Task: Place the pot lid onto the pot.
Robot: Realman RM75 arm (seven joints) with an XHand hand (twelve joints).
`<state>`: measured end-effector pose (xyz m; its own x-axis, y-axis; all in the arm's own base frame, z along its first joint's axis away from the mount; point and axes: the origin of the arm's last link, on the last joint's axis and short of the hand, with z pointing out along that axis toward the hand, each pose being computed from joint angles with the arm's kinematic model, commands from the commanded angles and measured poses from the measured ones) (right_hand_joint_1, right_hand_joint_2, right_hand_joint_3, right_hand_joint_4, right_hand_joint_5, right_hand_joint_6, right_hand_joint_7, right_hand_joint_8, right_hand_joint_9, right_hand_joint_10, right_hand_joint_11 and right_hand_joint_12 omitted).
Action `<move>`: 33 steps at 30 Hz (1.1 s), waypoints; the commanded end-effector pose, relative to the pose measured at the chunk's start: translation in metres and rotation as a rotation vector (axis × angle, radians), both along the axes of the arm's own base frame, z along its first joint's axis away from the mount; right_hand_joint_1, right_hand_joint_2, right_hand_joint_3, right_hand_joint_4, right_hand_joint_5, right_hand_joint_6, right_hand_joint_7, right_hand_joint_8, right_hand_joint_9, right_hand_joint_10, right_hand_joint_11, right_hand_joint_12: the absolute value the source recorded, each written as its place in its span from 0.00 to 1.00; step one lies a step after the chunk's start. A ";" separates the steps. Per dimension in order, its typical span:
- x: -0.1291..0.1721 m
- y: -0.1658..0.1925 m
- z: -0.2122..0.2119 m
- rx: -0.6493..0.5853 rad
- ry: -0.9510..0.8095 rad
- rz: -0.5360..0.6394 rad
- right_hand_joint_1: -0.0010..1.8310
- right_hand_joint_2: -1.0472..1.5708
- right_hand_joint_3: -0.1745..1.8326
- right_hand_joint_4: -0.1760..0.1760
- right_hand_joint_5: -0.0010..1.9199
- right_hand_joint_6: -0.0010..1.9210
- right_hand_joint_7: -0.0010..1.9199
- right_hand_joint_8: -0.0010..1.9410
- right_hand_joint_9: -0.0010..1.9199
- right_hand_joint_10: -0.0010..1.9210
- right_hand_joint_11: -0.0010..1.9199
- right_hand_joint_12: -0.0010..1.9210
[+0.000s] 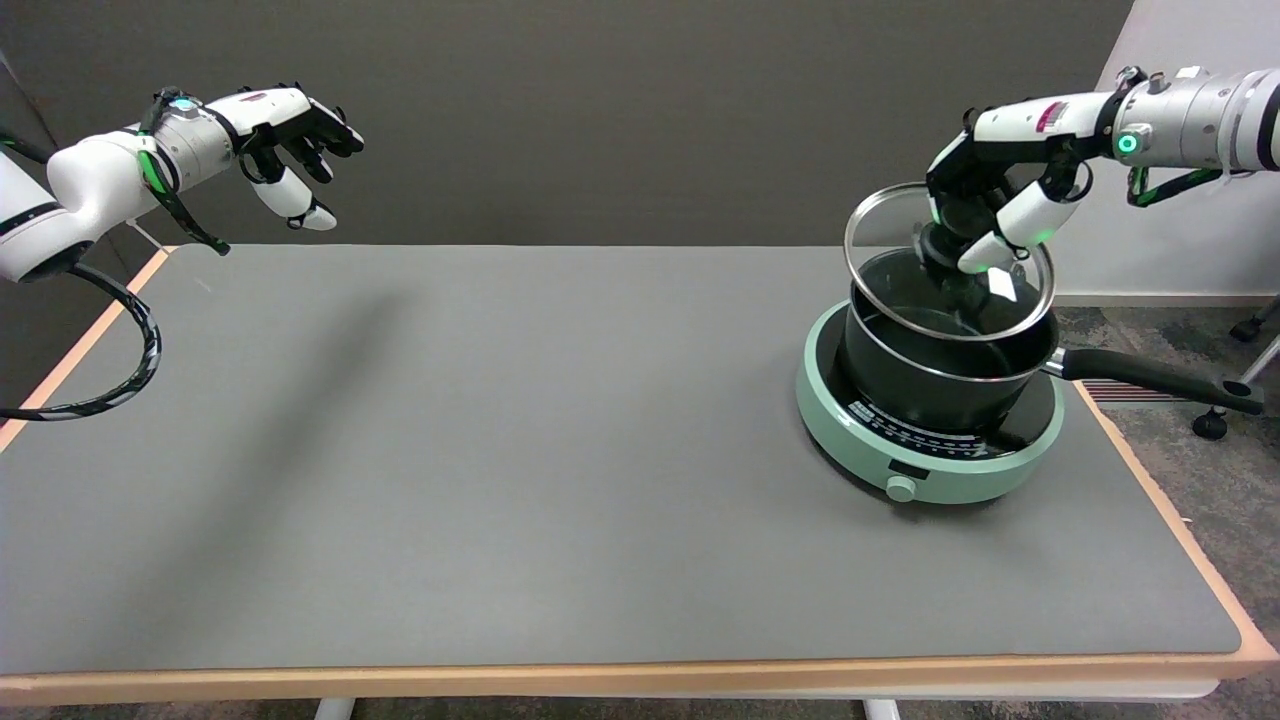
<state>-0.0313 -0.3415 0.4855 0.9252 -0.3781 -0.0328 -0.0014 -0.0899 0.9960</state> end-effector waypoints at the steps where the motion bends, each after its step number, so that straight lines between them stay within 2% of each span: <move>1: 0.001 0.012 -0.025 0.088 0.090 -0.066 0.65 0.81 0.22 0.36 0.38 0.70 0.49 0.62 0.45 0.72 0.32 0.86; 2: 0.002 0.013 -0.026 0.090 0.092 -0.065 0.65 0.82 0.19 0.36 0.37 0.70 0.49 0.62 0.45 0.70 0.34 0.84; 7: 0.002 0.014 -0.025 0.086 0.077 -0.073 0.65 0.82 0.20 0.35 0.37 0.70 0.49 0.62 0.45 0.70 0.34 0.84; 9: 0.001 0.015 -0.025 0.085 0.076 -0.079 0.65 0.80 0.23 0.35 0.38 0.70 0.49 0.62 0.45 0.73 0.32 0.86; 11: -0.001 0.015 -0.023 0.082 0.077 -0.083 0.65 0.82 0.19 0.36 0.37 0.70 0.49 0.62 0.46 0.70 0.34 0.84; 23: -0.012 0.013 -0.009 0.041 0.074 -0.103 0.65 0.82 0.19 0.36 0.37 0.70 0.49 0.62 0.46 0.70 0.34 0.84; 25: -0.014 0.013 -0.007 0.036 0.071 -0.106 0.65 0.80 0.23 0.36 0.38 0.70 0.49 0.62 0.45 0.73 0.32 0.86; 33: -0.018 0.013 -0.006 0.034 0.078 -0.110 0.65 0.81 0.22 0.36 0.38 0.70 0.49 0.62 0.45 0.73 0.32 0.86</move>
